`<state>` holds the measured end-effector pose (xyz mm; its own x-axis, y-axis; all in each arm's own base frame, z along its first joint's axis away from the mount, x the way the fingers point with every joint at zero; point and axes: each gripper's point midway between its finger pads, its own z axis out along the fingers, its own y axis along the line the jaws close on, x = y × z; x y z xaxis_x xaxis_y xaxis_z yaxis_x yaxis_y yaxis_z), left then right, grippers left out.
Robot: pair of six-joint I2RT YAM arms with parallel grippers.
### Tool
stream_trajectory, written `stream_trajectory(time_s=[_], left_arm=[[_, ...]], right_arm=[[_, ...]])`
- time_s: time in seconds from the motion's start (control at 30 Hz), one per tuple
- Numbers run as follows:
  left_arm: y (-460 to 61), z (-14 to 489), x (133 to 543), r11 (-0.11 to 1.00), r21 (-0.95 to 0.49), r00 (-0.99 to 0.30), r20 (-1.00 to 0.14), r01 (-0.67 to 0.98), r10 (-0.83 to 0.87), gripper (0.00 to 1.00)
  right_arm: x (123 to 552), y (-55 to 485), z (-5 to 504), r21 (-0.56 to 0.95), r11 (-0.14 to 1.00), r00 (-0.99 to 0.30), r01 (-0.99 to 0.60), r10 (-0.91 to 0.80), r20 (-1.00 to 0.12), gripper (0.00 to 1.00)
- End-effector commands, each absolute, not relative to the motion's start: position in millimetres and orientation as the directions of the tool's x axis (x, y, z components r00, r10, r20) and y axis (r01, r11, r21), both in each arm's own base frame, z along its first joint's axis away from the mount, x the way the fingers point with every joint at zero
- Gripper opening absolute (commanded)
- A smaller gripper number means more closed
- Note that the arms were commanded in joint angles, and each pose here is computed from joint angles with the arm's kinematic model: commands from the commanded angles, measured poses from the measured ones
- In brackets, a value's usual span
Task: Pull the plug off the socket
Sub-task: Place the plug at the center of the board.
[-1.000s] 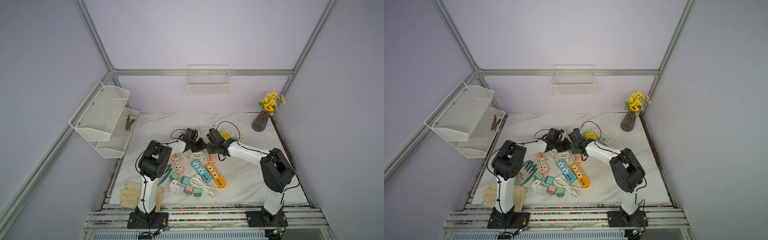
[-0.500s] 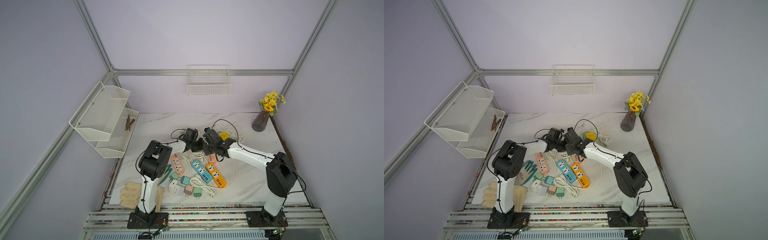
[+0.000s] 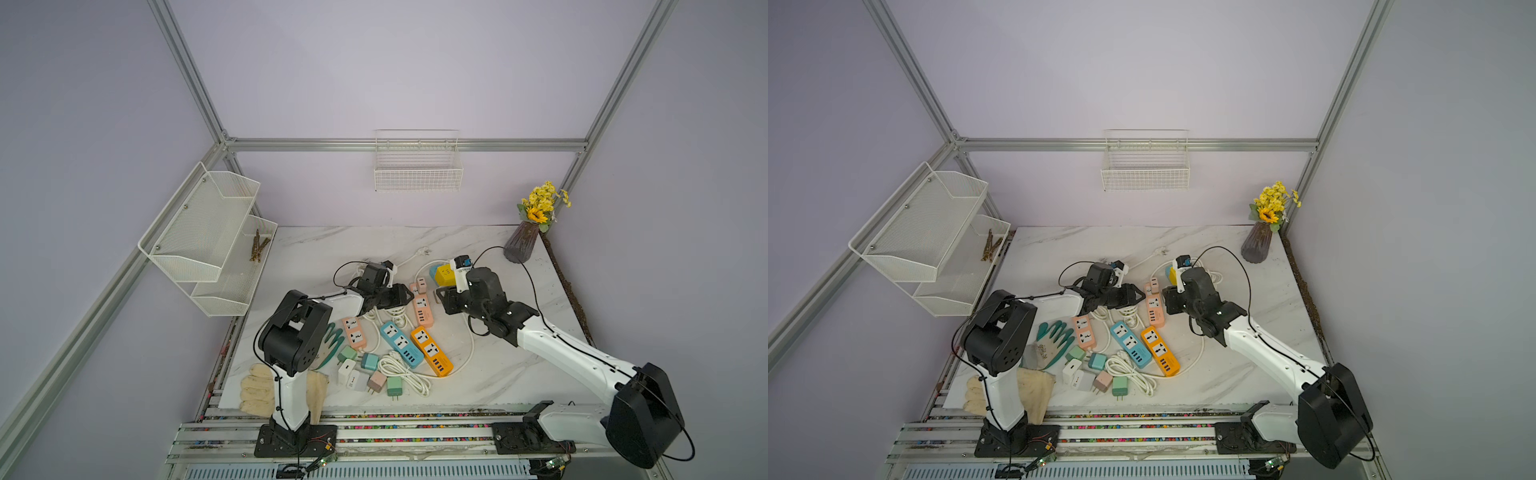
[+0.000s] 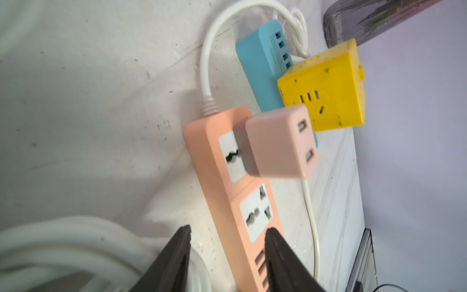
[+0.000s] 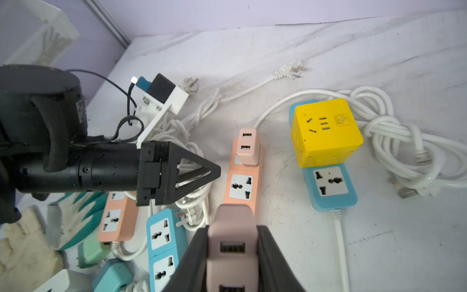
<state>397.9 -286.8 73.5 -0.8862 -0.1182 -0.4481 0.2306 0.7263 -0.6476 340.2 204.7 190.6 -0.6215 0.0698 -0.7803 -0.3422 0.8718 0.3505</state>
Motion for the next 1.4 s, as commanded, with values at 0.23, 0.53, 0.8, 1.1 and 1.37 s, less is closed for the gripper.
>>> stream_trajectory(time_s=[0.23, 0.53, 0.8, 1.1, 1.37], left_arm=[[-265, 146, 374, 0.696, -0.525, -0.676, -0.733, 0.49, -0.077, 0.6], [-212, 197, 359, 0.804, -0.386, -0.429, -0.885, 0.452, -0.184, 0.68], [-192, 208, 356, 0.823, -0.401, -0.333, -0.902, 0.403, -0.276, 0.98], [-215, 183, 368, 0.768, -0.45, -0.434, -0.866, 0.455, -0.25, 1.0], [-215, 184, 364, 0.758, -0.444, -0.419, -0.873, 0.478, -0.248, 1.0]], right_arm=[[311, 231, 202, 0.72, 0.489, -0.717, -0.493, 0.241, -0.655, 0.26], [312, 215, 150, 0.761, 0.542, -0.786, -0.355, 0.268, -0.557, 0.27], [306, 181, 98, 0.668, 0.713, -0.796, -0.212, 0.27, -0.541, 0.29], [313, 164, 68, 0.624, 0.774, -0.82, -0.108, 0.285, -0.496, 0.3], [315, 160, 61, 0.601, 0.795, -0.825, -0.089, 0.279, -0.492, 0.48]])
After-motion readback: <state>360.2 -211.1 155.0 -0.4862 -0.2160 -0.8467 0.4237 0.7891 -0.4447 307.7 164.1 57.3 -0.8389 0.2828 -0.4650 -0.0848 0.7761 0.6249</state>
